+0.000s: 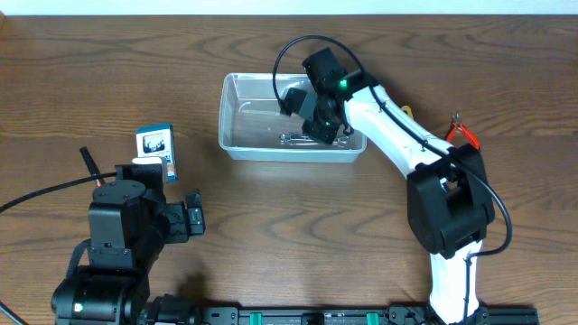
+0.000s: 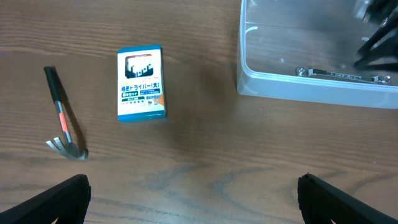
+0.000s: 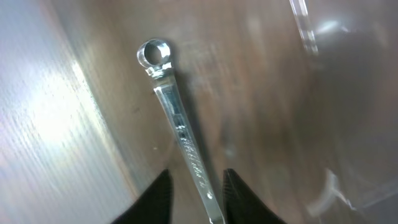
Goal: Pack container
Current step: 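Open the right gripper and withdraw it toward the yellow screwdriver, then lower the right gripper onto the yellow-black screwdriver handle and grasp it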
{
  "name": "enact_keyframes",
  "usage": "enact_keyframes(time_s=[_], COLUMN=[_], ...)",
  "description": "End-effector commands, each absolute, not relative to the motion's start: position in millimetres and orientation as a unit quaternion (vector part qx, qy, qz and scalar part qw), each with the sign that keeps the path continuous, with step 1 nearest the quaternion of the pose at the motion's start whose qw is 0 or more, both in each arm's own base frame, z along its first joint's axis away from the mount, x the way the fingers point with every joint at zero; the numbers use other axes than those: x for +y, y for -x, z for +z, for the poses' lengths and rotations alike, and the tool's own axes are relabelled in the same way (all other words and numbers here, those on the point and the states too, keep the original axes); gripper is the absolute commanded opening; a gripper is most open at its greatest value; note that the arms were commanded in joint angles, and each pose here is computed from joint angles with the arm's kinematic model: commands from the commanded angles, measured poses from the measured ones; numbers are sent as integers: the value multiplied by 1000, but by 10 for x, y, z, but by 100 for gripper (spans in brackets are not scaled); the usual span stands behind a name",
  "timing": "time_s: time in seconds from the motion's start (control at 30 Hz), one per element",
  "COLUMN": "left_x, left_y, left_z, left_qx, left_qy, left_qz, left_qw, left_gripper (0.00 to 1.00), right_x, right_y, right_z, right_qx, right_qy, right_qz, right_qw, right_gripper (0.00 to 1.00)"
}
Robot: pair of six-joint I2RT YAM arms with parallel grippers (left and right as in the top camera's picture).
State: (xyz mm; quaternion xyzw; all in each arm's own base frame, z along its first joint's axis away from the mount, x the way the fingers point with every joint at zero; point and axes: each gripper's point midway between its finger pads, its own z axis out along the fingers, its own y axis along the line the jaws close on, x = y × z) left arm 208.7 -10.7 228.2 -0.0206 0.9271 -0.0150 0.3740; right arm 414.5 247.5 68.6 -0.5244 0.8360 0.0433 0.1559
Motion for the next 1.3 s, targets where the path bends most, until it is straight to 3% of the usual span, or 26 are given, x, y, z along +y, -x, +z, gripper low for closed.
enact_keyframes(time_s=[0.0,0.07,0.13,0.3,0.53,0.97,1.27], left_x=[-114,-114,-114,-114,-114,-114,-114], left_y=[-2083,-2083,-2083,-2083,-2085,-2084,-2084], left_z=[2265,2265,2265,2265,2266,2266,2266], left_qx=[928,928,928,928,928,928,928], left_qy=[16,16,16,16,16,16,16], left_qz=[-17,-17,-17,-17,-17,-17,-17], left_qw=[371,371,371,371,372,372,372], left_gripper=[98,98,98,98,98,98,98], right_x=[2389,2182,1843,883,-40,-12,219], right_y=[-4452,-4526,-4558,-4363,-4059,-4317,-4367], right_z=[1840,2281,2682,2989,2393,977,381], right_qx=[862,875,892,935,982,993,991], right_qy=[425,369,297,157,90,111,127], right_qz=[9,-5,-19,-33,-52,-27,7], right_qw=[276,313,341,317,159,-3,-47], right_gripper=[47,63,99,99,99,99,99])
